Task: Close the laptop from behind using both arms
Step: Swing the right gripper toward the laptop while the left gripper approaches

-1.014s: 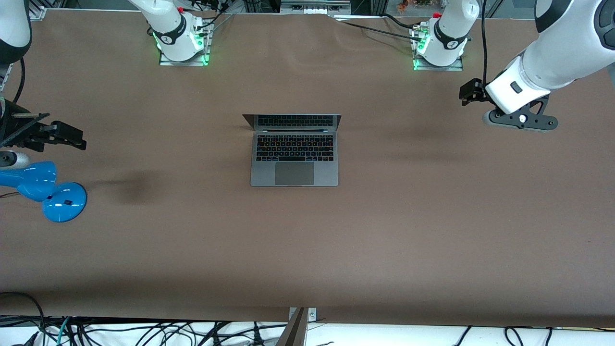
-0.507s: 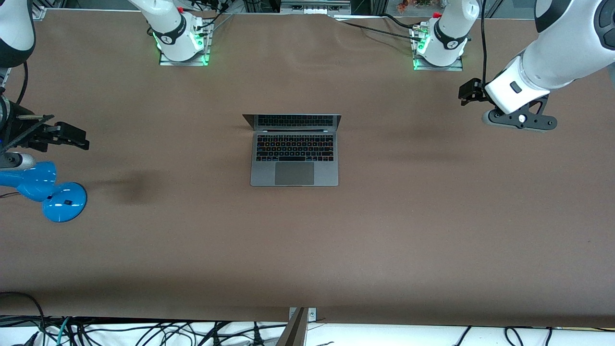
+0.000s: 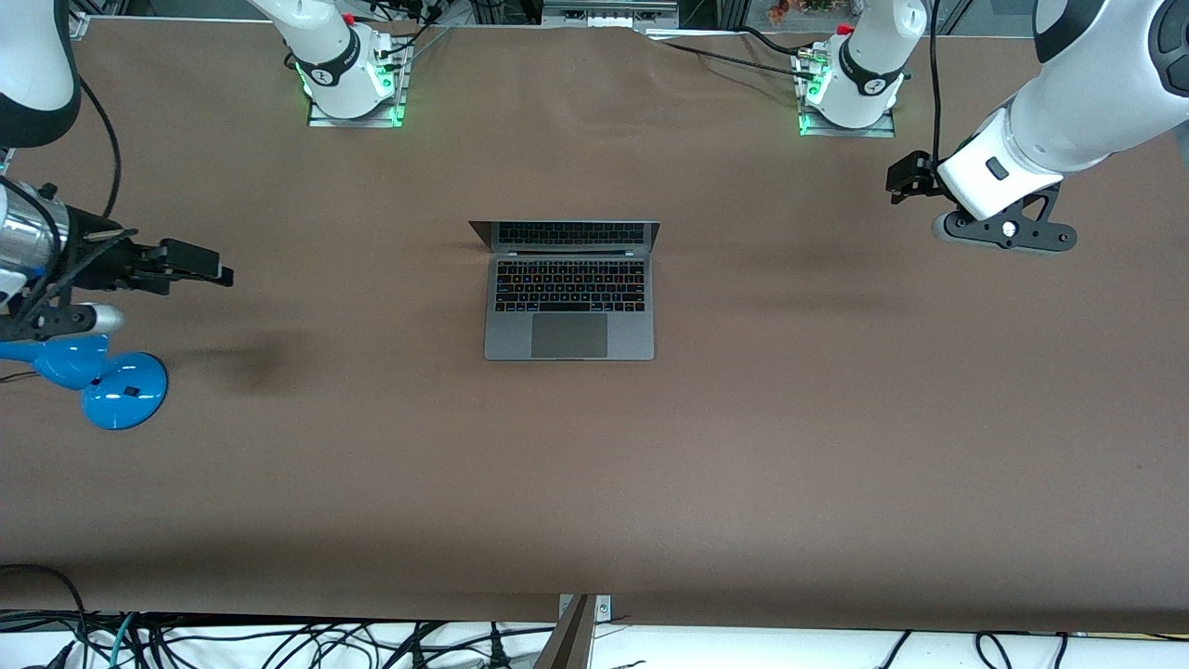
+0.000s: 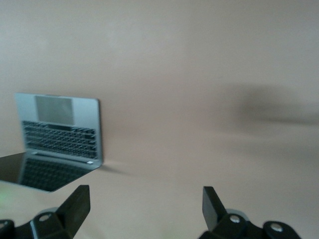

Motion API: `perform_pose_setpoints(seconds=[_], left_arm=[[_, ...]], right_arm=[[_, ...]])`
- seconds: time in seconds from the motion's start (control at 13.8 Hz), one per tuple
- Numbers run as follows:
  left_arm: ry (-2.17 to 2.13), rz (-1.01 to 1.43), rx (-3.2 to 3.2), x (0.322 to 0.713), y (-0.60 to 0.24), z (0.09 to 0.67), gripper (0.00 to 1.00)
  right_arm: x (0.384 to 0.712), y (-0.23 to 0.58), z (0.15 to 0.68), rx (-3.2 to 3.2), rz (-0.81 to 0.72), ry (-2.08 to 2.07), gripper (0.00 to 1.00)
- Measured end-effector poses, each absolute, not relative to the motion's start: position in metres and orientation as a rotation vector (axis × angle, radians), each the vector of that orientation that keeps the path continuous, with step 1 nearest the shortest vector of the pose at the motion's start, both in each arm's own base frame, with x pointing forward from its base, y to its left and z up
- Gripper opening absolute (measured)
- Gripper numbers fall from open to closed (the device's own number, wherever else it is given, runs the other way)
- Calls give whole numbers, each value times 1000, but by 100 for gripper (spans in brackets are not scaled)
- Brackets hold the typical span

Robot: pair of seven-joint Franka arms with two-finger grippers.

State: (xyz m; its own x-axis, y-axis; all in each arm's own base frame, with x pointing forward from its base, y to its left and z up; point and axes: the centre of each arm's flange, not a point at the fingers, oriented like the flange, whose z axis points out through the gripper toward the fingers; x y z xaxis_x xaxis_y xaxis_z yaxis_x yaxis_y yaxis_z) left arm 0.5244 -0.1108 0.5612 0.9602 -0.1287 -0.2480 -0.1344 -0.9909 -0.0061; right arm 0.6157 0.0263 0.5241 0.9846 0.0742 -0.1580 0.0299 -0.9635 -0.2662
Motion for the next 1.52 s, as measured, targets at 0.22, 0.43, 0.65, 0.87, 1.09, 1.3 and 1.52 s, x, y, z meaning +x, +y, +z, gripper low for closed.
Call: perform_pose_setpoints(seconds=[0.22, 0.43, 0.65, 0.87, 1.09, 1.3, 1.52], left_arm=[[205, 406, -3083, 522, -110, 562, 100], [166, 416, -3093, 519, -111, 564, 100], [132, 446, -3102, 507, -133, 561, 100], [106, 457, -3080, 495, -162, 554, 100], [77, 431, -3070, 486, -193, 543, 100], [74, 438, -3068, 476, -221, 529, 100], [17, 427, -3073, 465, -257, 517, 100]], right_arm=[[609, 37, 505, -2765, 328, -62, 100], [603, 55, 490, -2703, 399, -75, 100], [601, 85, 485, -2652, 443, -29, 100], [596, 126, 488, -2654, 471, 13, 100], [591, 160, 491, -2661, 480, 67, 100], [584, 201, 492, -2669, 500, 155, 99], [578, 230, 484, -2676, 527, 216, 89]])
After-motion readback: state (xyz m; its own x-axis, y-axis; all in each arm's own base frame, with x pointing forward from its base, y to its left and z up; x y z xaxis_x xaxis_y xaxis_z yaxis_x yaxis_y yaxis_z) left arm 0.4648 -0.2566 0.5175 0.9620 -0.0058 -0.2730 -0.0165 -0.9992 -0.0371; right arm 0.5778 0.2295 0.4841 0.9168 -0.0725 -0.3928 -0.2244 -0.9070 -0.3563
